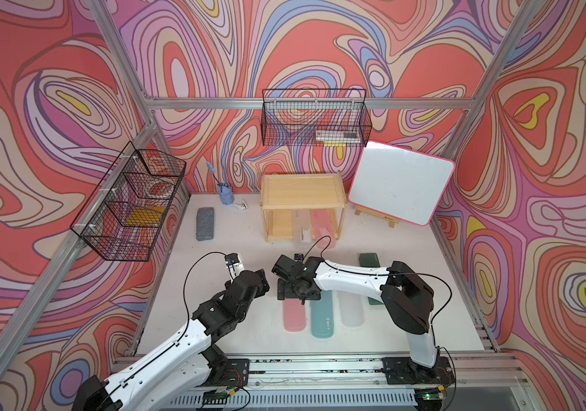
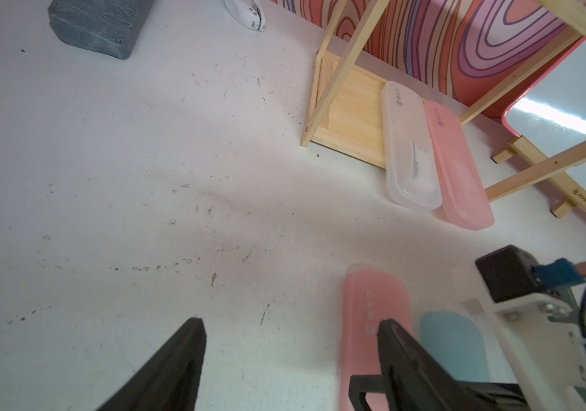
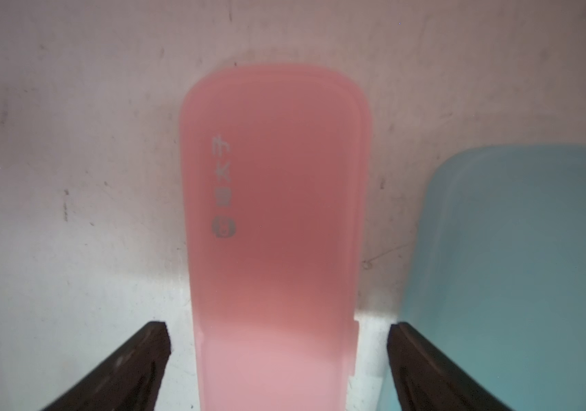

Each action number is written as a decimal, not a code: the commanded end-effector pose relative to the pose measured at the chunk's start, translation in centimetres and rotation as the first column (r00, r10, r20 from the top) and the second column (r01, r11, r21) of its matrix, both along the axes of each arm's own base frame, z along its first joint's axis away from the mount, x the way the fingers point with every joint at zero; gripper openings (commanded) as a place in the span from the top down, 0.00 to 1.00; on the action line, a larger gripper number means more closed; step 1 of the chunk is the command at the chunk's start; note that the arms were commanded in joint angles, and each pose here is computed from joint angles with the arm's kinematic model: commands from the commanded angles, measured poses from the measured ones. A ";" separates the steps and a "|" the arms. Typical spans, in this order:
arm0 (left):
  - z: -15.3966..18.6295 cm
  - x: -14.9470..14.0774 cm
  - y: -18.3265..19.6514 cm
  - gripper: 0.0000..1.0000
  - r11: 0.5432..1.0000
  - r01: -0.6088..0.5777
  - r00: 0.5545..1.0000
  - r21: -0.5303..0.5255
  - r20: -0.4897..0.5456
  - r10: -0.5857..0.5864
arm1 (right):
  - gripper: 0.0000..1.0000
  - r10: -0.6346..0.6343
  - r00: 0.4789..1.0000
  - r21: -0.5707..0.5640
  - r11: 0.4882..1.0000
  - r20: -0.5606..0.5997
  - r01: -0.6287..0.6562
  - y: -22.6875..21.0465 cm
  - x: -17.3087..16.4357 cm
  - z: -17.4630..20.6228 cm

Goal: Remove the pencil cases from the shelf
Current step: Place the pencil case at the center of the board, then pick up the pencil case from the shelf.

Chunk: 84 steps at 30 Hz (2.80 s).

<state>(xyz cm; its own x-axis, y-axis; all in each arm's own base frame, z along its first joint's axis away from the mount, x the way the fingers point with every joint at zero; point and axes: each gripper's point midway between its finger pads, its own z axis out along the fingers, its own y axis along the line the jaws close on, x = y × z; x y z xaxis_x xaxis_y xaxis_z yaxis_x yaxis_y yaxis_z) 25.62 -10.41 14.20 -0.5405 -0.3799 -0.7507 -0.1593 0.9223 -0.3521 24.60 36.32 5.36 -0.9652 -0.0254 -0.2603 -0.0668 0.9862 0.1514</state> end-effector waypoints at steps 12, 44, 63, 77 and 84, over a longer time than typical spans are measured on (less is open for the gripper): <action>2.0 7.3 -12.3 0.01 0.914 0.268 0.951 -0.305 -0.071 -0.302 | 0.02 -0.174 0.860 0.139 0.983 0.480 0.121 -13.2 7.3 21.9; -6.7 17.8 -16.0 0.04 0.717 0.135 0.950 -0.684 -0.116 -0.290 | 0.02 -0.207 0.818 0.156 0.977 0.537 0.145 -18.9 8.7 24.5; -9.2 19.7 -15.0 0.36 0.705 0.078 0.968 -0.705 -0.116 -0.223 | 0.02 -0.185 0.830 0.133 0.982 0.527 0.135 -18.9 9.2 23.5; -9.2 19.9 -14.7 0.69 0.683 0.063 0.978 -0.727 -0.091 -0.188 | 0.02 -0.187 0.834 0.152 0.980 0.519 0.125 -18.6 9.1 23.3; -9.0 19.2 -14.2 0.86 0.681 0.057 0.979 -0.730 -0.094 -0.182 | 0.02 -0.183 0.841 0.155 0.981 0.509 0.119 -18.4 9.1 22.9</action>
